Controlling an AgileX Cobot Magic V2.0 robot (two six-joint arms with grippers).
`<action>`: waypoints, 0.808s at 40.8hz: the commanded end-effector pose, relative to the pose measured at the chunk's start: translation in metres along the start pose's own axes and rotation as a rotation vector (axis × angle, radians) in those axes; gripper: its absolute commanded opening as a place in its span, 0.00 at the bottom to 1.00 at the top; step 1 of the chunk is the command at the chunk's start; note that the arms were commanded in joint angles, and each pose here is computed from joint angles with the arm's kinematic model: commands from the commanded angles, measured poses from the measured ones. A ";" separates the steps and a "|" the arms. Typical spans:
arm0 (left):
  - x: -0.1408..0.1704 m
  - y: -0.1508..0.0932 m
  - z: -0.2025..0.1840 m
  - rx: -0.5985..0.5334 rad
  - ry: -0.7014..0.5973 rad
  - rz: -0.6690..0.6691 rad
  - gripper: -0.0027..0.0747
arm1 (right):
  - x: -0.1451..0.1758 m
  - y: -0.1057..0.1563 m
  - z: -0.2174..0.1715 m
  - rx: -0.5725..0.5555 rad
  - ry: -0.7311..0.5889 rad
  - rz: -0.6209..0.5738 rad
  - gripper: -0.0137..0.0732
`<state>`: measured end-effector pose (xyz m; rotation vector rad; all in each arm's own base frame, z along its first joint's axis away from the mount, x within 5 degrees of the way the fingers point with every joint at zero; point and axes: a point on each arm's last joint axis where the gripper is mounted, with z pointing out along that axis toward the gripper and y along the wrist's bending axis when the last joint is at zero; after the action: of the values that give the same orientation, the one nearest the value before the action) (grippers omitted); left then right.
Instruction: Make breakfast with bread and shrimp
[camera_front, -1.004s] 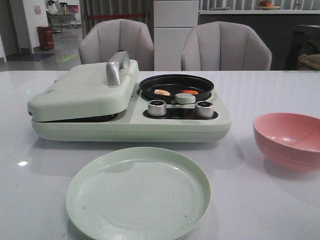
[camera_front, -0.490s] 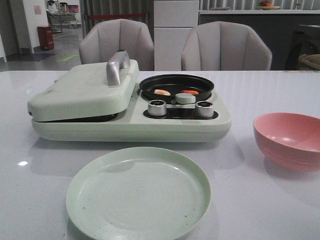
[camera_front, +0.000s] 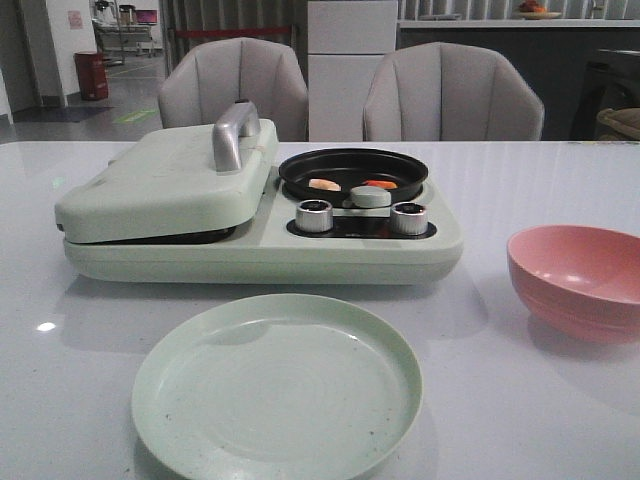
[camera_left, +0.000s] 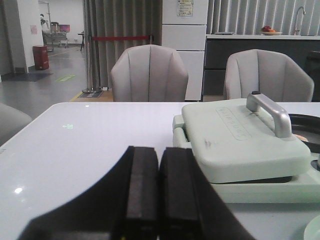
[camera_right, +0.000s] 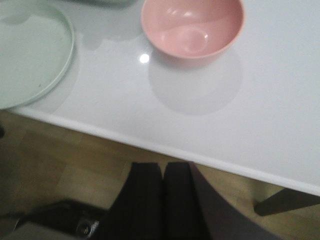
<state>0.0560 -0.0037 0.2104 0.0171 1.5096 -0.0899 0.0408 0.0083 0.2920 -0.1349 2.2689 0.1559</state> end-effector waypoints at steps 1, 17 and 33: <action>0.001 -0.001 -0.001 0.017 -0.078 -0.015 0.16 | -0.010 -0.006 -0.005 0.093 -0.244 0.023 0.20; 0.001 -0.001 -0.001 0.017 -0.078 -0.015 0.16 | 0.035 -0.018 0.043 0.224 -0.708 0.019 0.20; 0.001 -0.001 -0.001 0.017 -0.077 -0.015 0.16 | 0.059 -0.019 0.065 0.187 -0.741 0.066 0.20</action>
<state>0.0560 -0.0037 0.2108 0.0173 1.5053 -0.0903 0.0561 -0.0033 0.1875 0.0852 1.6814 -0.0029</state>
